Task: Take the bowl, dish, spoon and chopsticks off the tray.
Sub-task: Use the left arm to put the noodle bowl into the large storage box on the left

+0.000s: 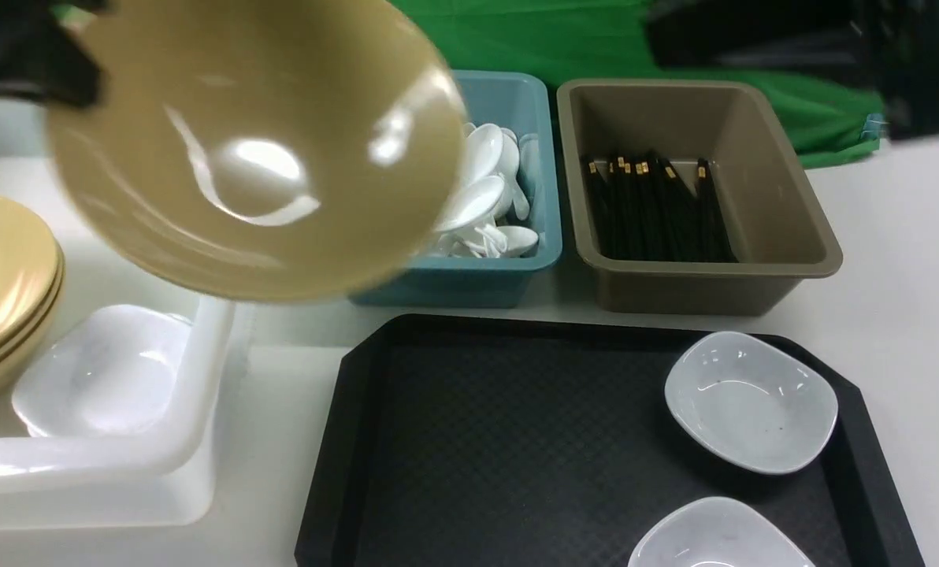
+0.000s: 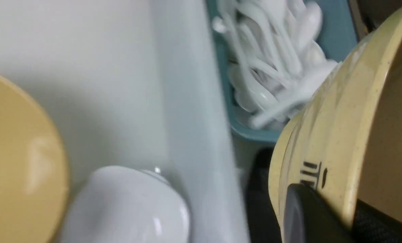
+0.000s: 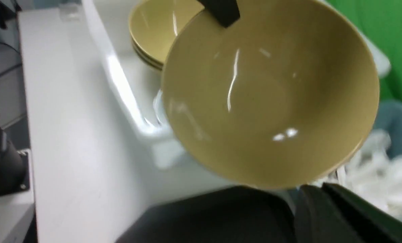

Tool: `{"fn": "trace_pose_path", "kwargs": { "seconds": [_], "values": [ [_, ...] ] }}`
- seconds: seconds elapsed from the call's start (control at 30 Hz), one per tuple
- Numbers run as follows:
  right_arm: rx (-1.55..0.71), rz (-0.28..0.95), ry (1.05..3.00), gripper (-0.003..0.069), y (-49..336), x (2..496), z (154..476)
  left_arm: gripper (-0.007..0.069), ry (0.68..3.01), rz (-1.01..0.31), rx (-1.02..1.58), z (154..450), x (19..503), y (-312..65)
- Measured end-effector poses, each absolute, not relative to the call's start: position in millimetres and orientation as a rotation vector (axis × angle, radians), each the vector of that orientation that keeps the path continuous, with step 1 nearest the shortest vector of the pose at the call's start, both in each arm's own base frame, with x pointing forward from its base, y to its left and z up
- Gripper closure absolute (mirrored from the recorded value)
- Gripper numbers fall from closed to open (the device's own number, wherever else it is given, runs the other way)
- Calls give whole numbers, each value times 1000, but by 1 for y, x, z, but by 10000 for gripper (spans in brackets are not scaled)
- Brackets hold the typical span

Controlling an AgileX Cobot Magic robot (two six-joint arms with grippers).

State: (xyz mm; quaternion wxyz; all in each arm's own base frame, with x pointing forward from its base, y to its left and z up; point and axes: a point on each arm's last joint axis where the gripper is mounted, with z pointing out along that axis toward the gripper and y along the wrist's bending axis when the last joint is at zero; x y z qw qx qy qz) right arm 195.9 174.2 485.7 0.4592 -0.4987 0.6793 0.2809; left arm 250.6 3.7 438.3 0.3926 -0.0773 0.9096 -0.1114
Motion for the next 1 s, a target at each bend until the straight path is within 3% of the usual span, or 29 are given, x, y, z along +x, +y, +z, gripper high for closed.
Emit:
{"fn": "trace_pose_path", "kwargs": {
  "seconds": [0.03, 0.2, 0.27, 0.4, 0.63, 0.87, 1.0],
  "values": [
    [-1279, 720, 1634, 652, 193, 201, 492, 616, 2289, -250, -305, 440, 245, 31],
    [-1409, 785, 1555, 652, 244, 211, 497, 616, 2253, -204, -600, 434, 231, 99],
    [-1474, 817, 1511, 652, 275, 216, 495, 616, 2212, -173, -777, 427, 222, 138],
    [-1529, 855, 1484, 652, 316, 224, 479, 616, 2185, -131, -947, 409, 219, 181],
    [-1597, 890, 1458, 652, 355, 222, 459, 616, 2263, -182, -1053, 364, 244, 216],
    [-1603, 882, 1451, 652, 358, 220, 459, 613, 2308, -264, -1105, 329, 263, 233],
    [-1606, 884, 1446, 651, 359, 218, 459, 529, 2368, -305, -1104, 318, 265, 234]
  ]
}}
